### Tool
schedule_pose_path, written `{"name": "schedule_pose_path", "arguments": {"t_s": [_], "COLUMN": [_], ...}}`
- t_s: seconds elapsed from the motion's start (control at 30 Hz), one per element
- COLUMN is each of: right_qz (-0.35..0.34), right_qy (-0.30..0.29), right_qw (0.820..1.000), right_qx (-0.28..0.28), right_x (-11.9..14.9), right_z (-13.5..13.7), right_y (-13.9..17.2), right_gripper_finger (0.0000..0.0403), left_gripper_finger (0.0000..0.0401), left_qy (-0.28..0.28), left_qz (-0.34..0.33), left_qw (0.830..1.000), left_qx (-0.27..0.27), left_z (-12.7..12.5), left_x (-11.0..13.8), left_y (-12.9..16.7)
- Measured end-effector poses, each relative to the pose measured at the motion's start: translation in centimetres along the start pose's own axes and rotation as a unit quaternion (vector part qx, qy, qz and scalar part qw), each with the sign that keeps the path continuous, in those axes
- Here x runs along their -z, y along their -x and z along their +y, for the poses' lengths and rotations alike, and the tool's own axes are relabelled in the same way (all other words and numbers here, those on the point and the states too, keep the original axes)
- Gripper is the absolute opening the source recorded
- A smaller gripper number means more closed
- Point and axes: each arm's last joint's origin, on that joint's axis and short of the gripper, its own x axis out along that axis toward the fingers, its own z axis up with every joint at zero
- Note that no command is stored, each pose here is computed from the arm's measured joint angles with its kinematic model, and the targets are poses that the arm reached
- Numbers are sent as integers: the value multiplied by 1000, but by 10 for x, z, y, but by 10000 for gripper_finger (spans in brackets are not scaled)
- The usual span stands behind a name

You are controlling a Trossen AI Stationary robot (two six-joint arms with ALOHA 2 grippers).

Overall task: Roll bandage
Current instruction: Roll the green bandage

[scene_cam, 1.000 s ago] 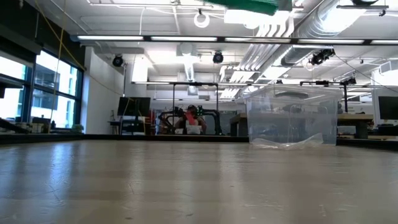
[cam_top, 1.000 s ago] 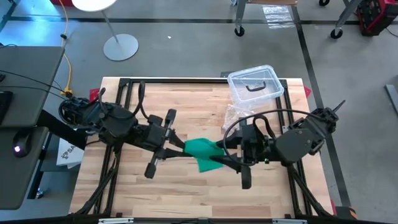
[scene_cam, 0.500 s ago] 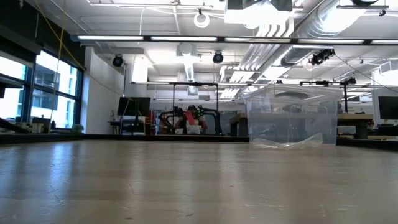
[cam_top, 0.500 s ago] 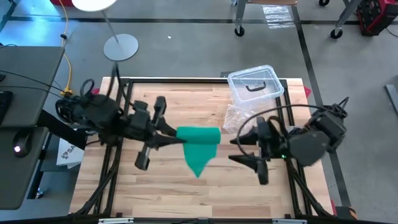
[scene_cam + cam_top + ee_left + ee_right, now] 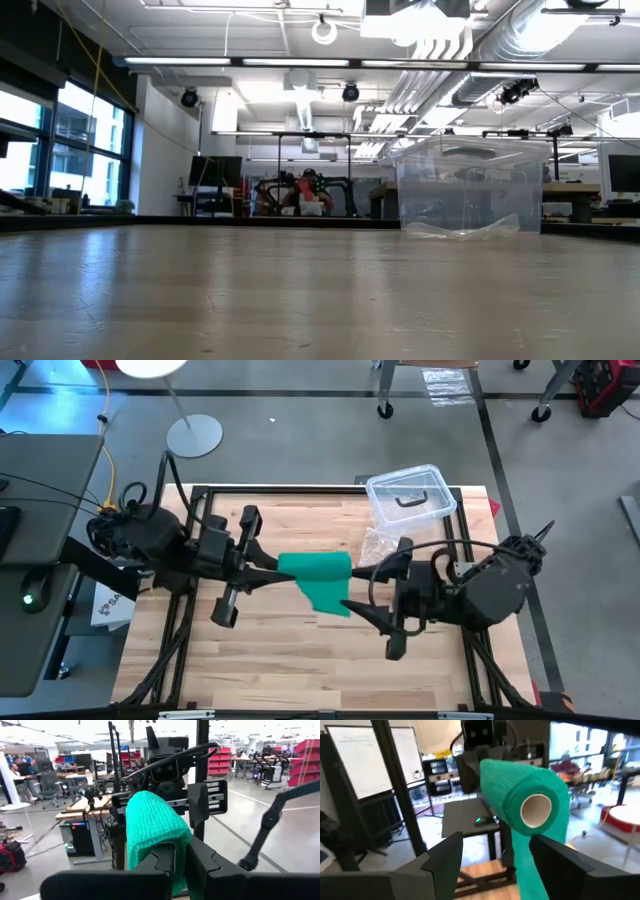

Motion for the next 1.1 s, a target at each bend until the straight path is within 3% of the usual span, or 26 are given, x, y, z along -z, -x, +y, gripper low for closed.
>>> {"name": "schedule_pose_path", "arguments": {"t_s": [0.53, 1.1], "right_qz": [-25, -18], "right_qy": [45, -14], "right_qw": [999, 999], "right_qx": [17, -47], "right_x": [-9, -12], "right_z": [0, -19], "right_y": [8, -12], "right_gripper_finger": [226, 226], "left_gripper_finger": [15, 15], "left_qy": [-4, -2], "left_qz": [12, 5], "left_qw": [1000, 1000], "left_qx": [-3, 18], "left_z": [2, 3], "left_x": [3, 1], "left_y": [-2, 0]}}
